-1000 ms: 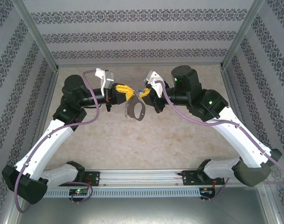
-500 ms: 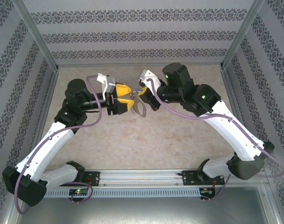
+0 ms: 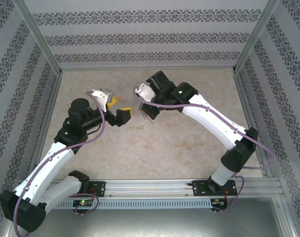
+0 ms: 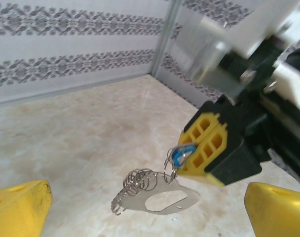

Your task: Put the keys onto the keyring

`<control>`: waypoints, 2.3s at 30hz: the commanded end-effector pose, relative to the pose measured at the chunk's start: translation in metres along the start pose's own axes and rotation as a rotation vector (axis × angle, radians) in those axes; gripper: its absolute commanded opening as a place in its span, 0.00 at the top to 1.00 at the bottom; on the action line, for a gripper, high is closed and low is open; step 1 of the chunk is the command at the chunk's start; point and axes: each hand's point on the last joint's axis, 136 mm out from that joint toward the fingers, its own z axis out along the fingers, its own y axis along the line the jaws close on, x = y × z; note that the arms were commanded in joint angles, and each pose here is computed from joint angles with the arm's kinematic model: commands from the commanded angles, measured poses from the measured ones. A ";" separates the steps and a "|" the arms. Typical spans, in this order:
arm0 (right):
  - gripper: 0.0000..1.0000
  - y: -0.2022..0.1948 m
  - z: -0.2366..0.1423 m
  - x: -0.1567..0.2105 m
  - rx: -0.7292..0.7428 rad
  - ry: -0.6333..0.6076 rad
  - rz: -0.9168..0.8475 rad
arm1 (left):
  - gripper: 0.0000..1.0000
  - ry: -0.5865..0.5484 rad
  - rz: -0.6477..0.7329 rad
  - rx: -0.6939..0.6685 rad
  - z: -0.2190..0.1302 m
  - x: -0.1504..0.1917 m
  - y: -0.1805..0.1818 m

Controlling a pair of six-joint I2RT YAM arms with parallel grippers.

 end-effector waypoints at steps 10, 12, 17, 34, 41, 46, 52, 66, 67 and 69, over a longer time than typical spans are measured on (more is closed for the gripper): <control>1.00 0.036 0.079 0.078 -0.280 0.200 0.282 | 0.00 -0.005 -0.129 -0.135 0.001 0.017 0.030; 1.00 0.035 0.086 0.094 -0.293 0.233 0.335 | 0.00 0.001 -0.127 -0.135 0.003 0.017 0.030; 1.00 0.027 0.089 0.128 -0.254 0.312 0.390 | 0.00 0.026 -0.126 -0.109 0.013 0.016 0.029; 0.80 -0.002 0.093 0.195 -0.161 0.416 0.586 | 0.00 0.033 -0.158 -0.096 0.027 0.025 0.034; 0.78 -0.021 0.079 0.209 -0.100 0.395 0.656 | 0.00 0.032 -0.138 -0.119 0.021 0.030 0.037; 0.72 -0.032 0.056 0.194 -0.044 0.321 0.628 | 0.00 0.032 -0.124 -0.140 0.017 0.033 0.039; 0.24 -0.061 0.011 0.147 0.061 0.036 0.554 | 0.00 0.063 -0.145 -0.240 0.012 0.042 0.066; 0.02 -0.214 -0.116 0.183 0.793 -0.731 0.663 | 0.00 0.059 -0.133 -0.784 -0.053 0.093 0.225; 0.02 -0.222 -0.110 0.200 0.793 -0.725 0.709 | 0.00 0.059 -0.121 -0.811 -0.055 0.099 0.232; 0.02 -0.233 -0.097 0.222 0.761 -0.689 0.776 | 0.00 0.045 -0.129 -0.850 -0.059 0.109 0.243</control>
